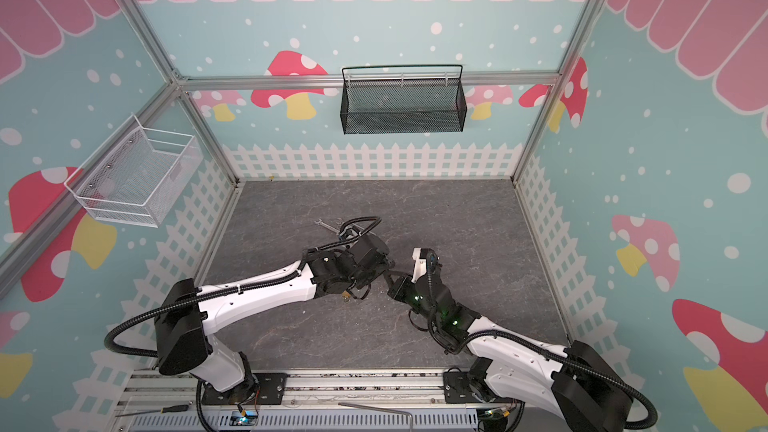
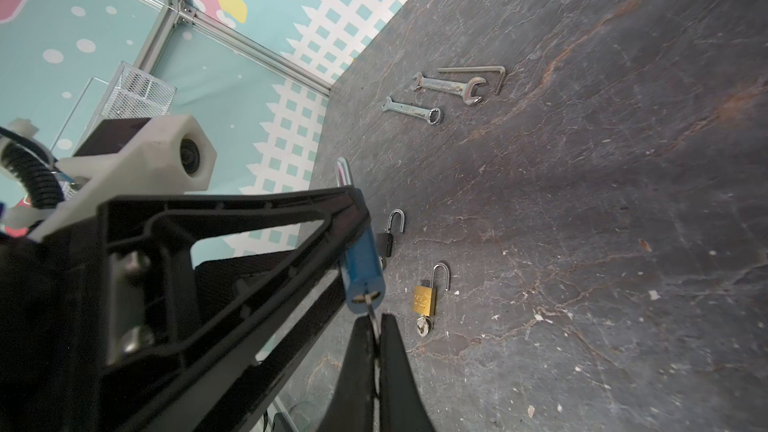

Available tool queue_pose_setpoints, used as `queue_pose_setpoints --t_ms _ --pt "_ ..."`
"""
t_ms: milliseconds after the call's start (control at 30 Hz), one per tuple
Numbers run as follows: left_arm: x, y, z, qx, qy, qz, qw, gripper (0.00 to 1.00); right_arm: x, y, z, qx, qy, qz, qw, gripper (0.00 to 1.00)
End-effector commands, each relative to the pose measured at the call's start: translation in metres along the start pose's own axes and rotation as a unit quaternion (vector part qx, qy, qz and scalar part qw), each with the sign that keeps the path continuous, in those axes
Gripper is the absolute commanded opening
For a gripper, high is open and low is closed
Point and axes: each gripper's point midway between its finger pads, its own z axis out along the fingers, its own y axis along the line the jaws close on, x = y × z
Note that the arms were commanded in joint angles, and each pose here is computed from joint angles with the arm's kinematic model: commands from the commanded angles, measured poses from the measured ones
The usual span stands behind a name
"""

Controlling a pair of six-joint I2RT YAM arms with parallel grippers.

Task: Unlock with the key
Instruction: 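Insert and turn the key in the blue padlock while the left gripper holds it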

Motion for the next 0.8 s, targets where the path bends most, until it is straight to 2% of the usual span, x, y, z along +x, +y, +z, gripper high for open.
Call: queue_pose_setpoints --t_ms 0,200,367,767 --pt "0.047 -0.031 -0.034 0.071 0.097 -0.012 0.993 0.00 -0.027 0.018 0.001 -0.022 -0.048 0.029 0.998 0.00" --pt "0.050 -0.026 -0.031 0.086 0.100 -0.036 0.991 0.00 -0.019 0.036 0.000 -0.067 -0.014 0.085 0.994 0.00" --pt "0.050 -0.023 -0.033 0.099 0.103 -0.052 0.988 0.00 -0.018 0.038 -0.002 -0.077 -0.007 0.115 0.990 0.00" --pt "0.045 -0.024 -0.037 0.118 0.091 -0.043 0.988 0.00 -0.027 0.054 -0.012 -0.128 0.007 0.176 0.976 0.00"
